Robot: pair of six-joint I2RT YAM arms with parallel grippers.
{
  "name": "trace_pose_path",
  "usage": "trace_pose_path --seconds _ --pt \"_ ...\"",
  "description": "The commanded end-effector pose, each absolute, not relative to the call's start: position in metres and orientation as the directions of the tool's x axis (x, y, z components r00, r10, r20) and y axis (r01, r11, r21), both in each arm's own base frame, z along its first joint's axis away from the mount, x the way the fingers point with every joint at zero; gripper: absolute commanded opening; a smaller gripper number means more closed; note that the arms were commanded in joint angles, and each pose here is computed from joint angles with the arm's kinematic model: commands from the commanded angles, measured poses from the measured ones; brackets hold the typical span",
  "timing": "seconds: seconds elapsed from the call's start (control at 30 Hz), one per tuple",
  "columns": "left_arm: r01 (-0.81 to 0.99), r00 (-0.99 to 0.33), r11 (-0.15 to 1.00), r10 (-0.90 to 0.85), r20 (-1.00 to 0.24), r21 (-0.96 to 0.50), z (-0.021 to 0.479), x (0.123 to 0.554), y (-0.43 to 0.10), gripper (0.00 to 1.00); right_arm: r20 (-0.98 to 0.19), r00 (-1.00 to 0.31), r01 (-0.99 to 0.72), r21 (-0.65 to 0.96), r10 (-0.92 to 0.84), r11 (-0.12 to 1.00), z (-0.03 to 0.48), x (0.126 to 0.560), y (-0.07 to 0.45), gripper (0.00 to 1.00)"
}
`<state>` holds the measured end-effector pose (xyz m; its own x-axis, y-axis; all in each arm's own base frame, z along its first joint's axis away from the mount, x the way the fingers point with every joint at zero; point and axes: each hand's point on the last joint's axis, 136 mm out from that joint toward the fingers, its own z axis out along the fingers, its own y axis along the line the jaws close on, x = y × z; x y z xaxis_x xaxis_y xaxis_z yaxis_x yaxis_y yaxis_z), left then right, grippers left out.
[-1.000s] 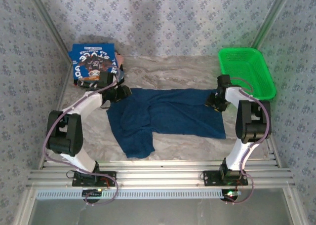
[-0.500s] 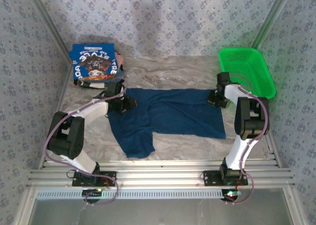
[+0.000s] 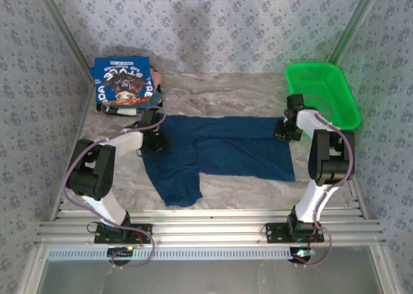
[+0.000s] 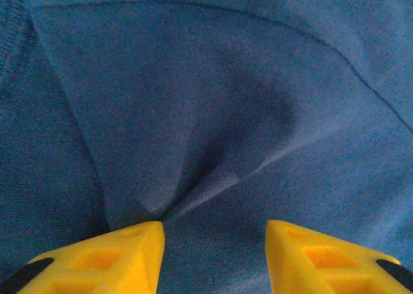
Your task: Fold and stack the t-shirts
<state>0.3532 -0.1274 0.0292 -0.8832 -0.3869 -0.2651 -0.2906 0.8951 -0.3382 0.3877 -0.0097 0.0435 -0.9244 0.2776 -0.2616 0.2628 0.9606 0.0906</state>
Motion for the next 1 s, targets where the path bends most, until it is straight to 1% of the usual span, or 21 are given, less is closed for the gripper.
trace_pose_path --seconds 0.0,0.27,0.37,0.4,0.47,0.6,0.77,0.9,0.97 --pt "-0.330 -0.895 0.906 -0.390 -0.218 -0.264 0.010 0.340 -0.112 0.46 -0.246 -0.922 0.307 0.004 0.298 0.952 0.049 0.377 -0.038 0.00" --pt "-0.330 -0.903 0.914 -0.379 -0.204 -0.237 0.002 0.334 -0.107 0.46 -0.192 -0.947 0.274 -0.071 0.256 0.959 0.037 0.370 -0.042 0.00" --pt "-0.315 -0.903 0.911 -0.374 -0.211 -0.267 0.006 0.335 -0.112 0.46 -0.166 -0.956 0.263 -0.104 0.244 0.959 0.032 0.368 -0.043 0.00" --pt "-0.309 -0.901 0.908 -0.374 -0.218 -0.281 0.010 0.338 -0.114 0.46 -0.160 -0.957 0.260 -0.106 0.242 0.960 0.031 0.367 -0.043 0.02" --pt "-0.288 -0.898 0.904 -0.370 -0.237 -0.317 0.023 0.344 -0.121 0.47 -0.166 -0.955 0.263 -0.097 0.245 0.960 0.032 0.369 -0.041 0.17" --pt "-0.233 -0.889 0.890 -0.358 -0.285 -0.391 0.059 0.357 -0.135 0.48 -0.215 -0.947 0.259 -0.062 0.241 0.964 0.044 0.377 -0.035 0.39" --pt "-0.175 -0.861 0.872 -0.360 -0.358 -0.457 0.119 0.369 -0.144 0.51 -0.283 -0.924 0.267 0.005 0.258 0.964 0.077 0.380 -0.025 0.46" --pt "-0.142 -0.834 0.866 -0.366 -0.414 -0.480 0.161 0.387 -0.149 0.53 -0.371 -0.889 0.249 0.102 0.270 0.963 0.120 0.384 -0.002 0.63" --pt "-0.134 -0.834 0.863 -0.363 -0.415 -0.486 0.169 0.400 -0.154 0.53 -0.407 -0.869 0.234 0.164 0.282 0.958 0.138 0.388 0.012 0.71"
